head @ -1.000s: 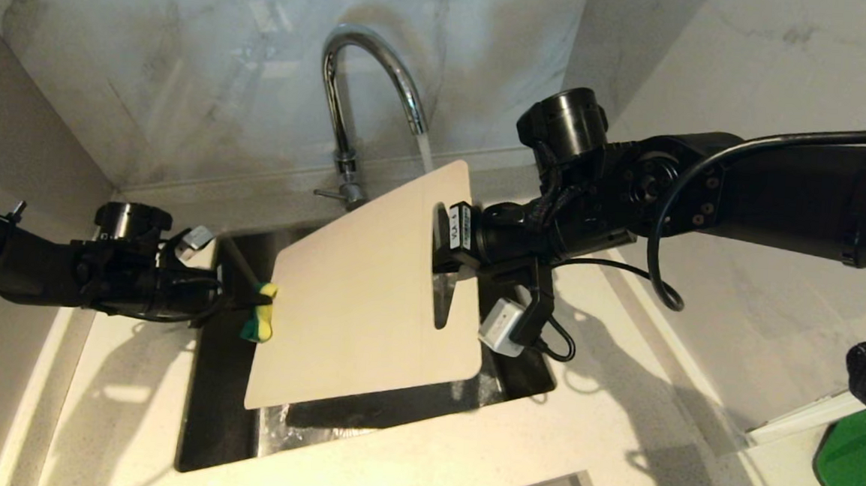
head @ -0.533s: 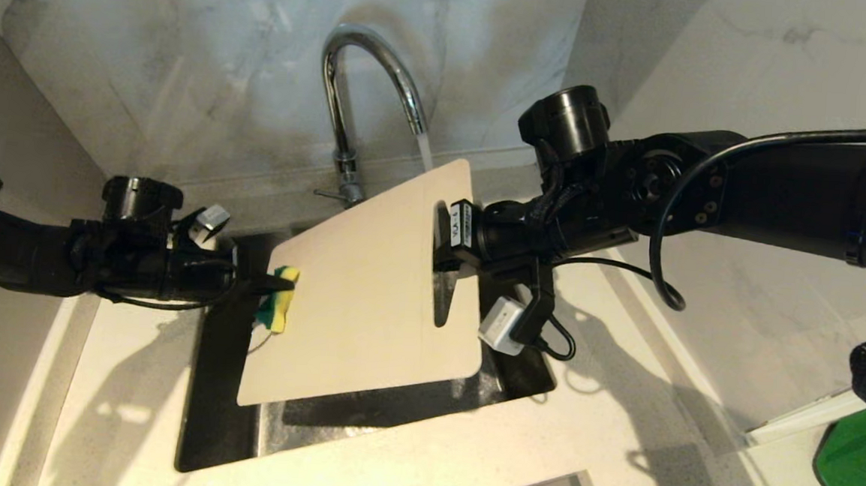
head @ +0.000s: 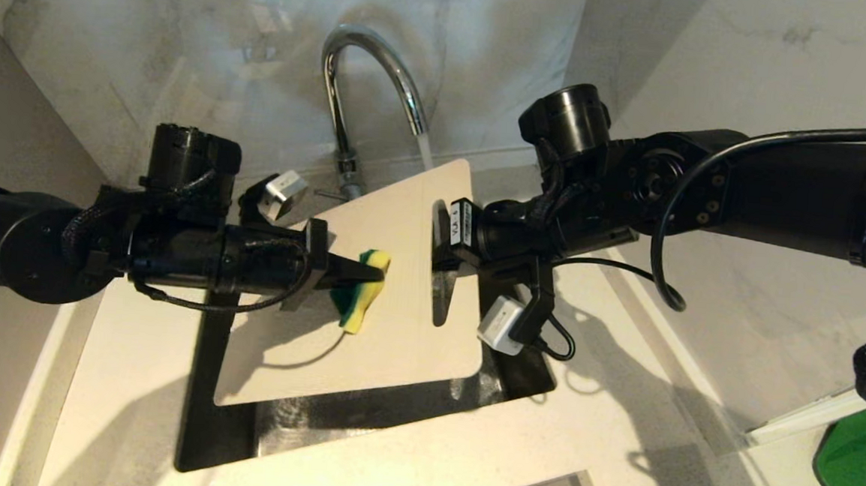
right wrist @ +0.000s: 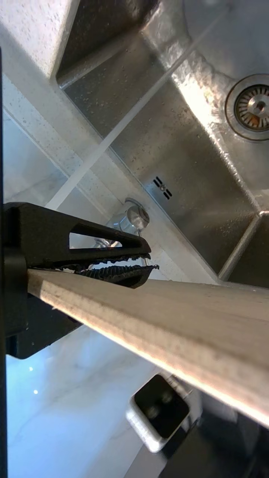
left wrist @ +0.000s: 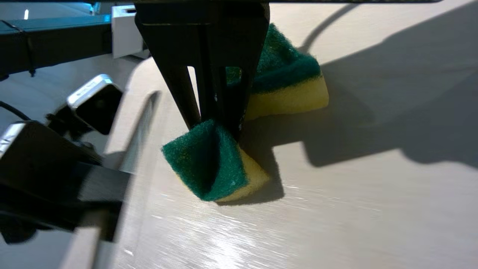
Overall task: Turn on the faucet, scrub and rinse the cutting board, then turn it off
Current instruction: Scrub the cutting board underwater
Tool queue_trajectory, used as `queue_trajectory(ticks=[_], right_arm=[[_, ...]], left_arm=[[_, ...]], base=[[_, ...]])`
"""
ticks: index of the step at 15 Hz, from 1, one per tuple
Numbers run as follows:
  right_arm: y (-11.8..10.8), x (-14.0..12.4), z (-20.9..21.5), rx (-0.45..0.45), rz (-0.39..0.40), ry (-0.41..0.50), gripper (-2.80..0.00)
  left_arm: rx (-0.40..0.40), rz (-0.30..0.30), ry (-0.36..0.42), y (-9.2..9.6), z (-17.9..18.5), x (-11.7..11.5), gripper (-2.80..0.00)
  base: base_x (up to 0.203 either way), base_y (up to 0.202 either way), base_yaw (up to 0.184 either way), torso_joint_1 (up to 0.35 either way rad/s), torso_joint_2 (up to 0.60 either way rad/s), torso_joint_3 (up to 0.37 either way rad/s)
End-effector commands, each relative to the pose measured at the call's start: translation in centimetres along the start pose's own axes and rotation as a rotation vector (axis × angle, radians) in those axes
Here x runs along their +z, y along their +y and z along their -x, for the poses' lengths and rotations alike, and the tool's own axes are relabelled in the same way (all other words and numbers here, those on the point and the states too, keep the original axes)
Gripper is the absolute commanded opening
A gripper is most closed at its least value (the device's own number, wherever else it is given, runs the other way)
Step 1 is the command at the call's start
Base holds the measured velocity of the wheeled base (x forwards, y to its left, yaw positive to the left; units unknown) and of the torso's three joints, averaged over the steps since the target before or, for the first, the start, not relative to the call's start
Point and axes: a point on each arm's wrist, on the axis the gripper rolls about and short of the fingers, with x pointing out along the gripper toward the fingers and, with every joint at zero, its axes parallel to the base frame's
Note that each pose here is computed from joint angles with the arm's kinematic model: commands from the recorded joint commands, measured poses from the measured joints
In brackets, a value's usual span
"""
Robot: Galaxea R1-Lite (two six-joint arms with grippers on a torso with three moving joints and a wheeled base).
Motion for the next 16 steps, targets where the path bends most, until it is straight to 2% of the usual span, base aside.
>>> queue_trajectory(ticks=[1,4,8,10,13,16], right_arm=[[-0.2,0.0,0.3,-0.004,0.017,0.002,-2.8],[-0.2,-0.1,0.2,-0.006,0.019,0.005,-2.8],[-0.2,-0.2,0.2,-0.01,0.012,0.016,-2.8],[-0.2,-0.2,0.1,-0.009,0.01,0.015,-2.8],[-0.1,-0.2,0.1,-0.01,0.001,0.017,-2.8],[-0.3,-0.6,0.0,-0.03,-0.018,0.054,-2.8]], left_arm=[[-0.017,0.003,0.007,-0.7,-0.3,-0.3,-2.8],[0.015,0.028,0.024,0.5,-0.5,-0.7,-2.8],[0.087,0.083,0.031,3.6,0.0,-1.1,-2.8],[0.109,0.101,0.015,5.3,0.3,-1.4,-2.8],[0.137,0.097,-0.044,8.5,1.0,-1.5,-2.8],[0.193,0.12,-0.043,11.9,2.0,-1.6,-2.8]], base=[[0.0,0.0,0.0,0.0,0.0,0.0],[0.0,0.0,0.0,0.0,0.0,0.0],[0.0,0.0,0.0,0.0,0.0,0.0],[0.0,0.0,0.0,0.0,0.0,0.0],[0.0,0.0,0.0,0.0,0.0,0.0],[0.0,0.0,0.0,0.0,0.0,0.0]])
